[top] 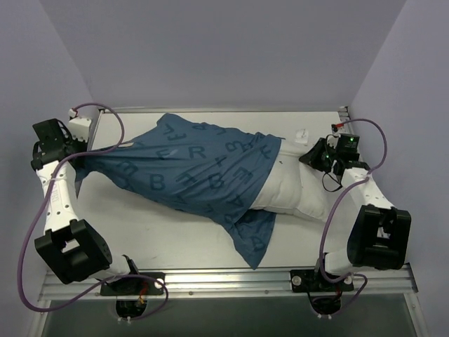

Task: Remove the pillowcase from the pillow

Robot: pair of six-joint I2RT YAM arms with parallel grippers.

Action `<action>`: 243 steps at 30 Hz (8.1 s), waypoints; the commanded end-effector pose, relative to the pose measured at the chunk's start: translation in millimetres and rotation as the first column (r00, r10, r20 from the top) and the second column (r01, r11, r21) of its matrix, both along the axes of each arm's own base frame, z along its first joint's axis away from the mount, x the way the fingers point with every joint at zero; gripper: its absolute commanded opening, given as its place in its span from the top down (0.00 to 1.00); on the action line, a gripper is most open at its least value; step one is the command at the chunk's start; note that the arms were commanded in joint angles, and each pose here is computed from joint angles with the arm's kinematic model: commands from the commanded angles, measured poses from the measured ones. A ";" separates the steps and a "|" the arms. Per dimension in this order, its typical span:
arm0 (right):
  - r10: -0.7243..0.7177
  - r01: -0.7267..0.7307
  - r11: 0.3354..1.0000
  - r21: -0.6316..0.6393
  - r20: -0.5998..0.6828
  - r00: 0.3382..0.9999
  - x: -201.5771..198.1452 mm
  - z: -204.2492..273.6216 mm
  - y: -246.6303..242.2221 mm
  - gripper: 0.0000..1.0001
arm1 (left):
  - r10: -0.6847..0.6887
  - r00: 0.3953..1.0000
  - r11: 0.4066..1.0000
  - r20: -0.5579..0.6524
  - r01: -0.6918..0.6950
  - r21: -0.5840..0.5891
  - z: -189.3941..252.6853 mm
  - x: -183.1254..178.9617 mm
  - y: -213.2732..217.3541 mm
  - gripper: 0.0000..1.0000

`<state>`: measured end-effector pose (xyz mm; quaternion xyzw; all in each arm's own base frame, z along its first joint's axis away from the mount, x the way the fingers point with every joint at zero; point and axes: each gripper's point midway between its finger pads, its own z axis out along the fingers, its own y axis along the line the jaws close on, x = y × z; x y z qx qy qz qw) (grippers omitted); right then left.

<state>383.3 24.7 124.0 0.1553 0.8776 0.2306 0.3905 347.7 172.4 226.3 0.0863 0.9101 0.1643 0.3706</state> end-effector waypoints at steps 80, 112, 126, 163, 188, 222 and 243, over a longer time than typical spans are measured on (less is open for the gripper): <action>0.283 -0.251 0.920 -0.301 0.066 0.957 -23.6 93.4 93.4 0.40 | -0.633 0.770 0.773 -0.075 0.625 -0.108 -28.0 132.7 -303.1 0.98; 0.500 -0.739 0.542 -0.399 -0.553 0.666 -135.2 -176.5 212.3 1.00 | -0.626 0.777 0.776 -0.061 0.615 -0.140 -15.9 132.7 -307.7 0.98; 0.589 -0.635 0.722 -0.276 -0.238 0.773 -95.0 -67.8 233.9 1.00 | -0.600 0.799 0.747 0.027 0.573 -0.336 60.7 83.2 -255.3 0.06; 0.438 -0.443 0.866 -0.233 -0.072 0.896 -38.6 3.9 130.5 1.00 | -0.454 0.831 0.861 -0.322 0.502 0.080 -186.2 49.5 -108.8 0.98; -0.330 0.209 0.783 -0.586 -0.106 0.938 -30.7 5.5 -110.7 1.00 | 0.017 0.884 0.870 0.467 -0.243 0.428 258.8 2.2 60.0 0.98; -0.280 0.293 0.951 -0.097 0.122 0.952 16.1 52.5 -17.2 1.00 | -0.430 0.786 0.898 0.444 0.423 0.120 223.4 110.0 -212.9 0.98; -0.183 0.193 0.965 -0.178 0.068 0.981 6.2 48.3 14.4 0.00 | -0.616 0.774 0.777 -0.147 0.567 -0.275 -6.3 63.0 -269.6 0.06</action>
